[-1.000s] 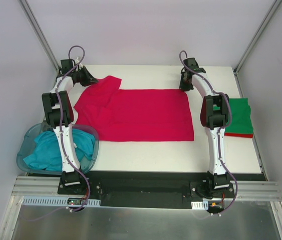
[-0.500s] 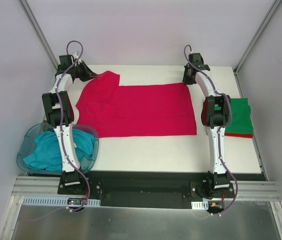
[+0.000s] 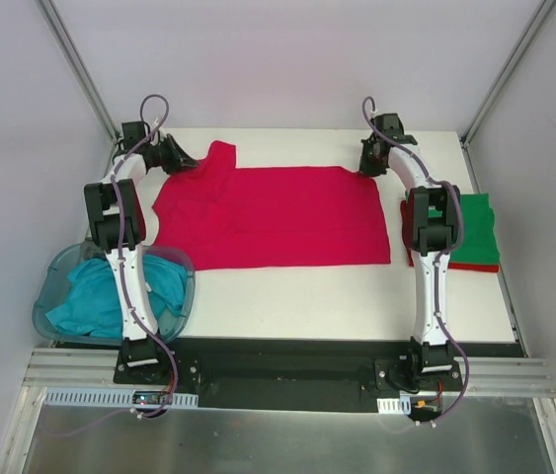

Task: Fold and stack the t-shirts
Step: Grap the side of the flattened tshirt furthest away from the robot with both arms, then fold the other side of the tshirt into a rectangle

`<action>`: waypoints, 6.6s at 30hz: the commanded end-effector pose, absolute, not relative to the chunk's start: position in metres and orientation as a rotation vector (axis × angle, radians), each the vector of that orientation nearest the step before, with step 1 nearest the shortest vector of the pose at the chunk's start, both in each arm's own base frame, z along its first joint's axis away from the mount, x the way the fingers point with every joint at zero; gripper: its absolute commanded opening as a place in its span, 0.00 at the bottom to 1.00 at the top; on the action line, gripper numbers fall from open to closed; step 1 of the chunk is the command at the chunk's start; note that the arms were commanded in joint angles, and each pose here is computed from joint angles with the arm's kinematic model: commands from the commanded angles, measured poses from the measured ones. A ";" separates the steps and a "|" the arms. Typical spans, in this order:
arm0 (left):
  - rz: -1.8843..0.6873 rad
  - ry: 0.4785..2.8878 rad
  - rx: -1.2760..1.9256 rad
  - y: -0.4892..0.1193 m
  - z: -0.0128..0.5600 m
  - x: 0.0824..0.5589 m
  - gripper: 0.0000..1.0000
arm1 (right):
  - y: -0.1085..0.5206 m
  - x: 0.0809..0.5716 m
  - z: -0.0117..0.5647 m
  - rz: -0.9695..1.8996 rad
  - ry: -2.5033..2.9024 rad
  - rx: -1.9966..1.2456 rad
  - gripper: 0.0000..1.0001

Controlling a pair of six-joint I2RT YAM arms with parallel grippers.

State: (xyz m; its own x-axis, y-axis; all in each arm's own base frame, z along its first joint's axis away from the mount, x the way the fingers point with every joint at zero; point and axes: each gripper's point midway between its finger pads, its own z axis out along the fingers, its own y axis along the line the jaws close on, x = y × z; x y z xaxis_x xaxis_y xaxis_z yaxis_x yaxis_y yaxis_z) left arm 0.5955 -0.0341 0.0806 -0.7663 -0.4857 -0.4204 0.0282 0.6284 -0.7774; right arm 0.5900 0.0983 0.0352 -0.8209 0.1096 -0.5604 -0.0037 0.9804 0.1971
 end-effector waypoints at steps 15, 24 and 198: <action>-1.095 2.153 -0.237 -0.056 0.138 0.482 0.00 | 0.117 0.487 0.109 0.252 2.498 -0.074 0.00; -1.018 2.151 -0.329 -0.047 0.137 0.448 0.00 | 0.096 0.464 0.120 0.144 2.508 -0.061 0.00; -0.066 2.737 0.360 -0.099 0.081 0.420 0.31 | 0.095 0.383 0.066 0.280 2.686 -0.179 0.96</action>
State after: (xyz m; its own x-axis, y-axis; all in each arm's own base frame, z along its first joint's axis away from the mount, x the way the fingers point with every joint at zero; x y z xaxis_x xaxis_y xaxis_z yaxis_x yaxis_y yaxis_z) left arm 0.4277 -0.1046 0.0764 -0.9001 0.2054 -0.3842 0.2376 0.9706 -0.0379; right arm 0.3719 0.0930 0.0553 -0.9096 -0.0780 -0.4082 -0.1551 0.9750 0.1594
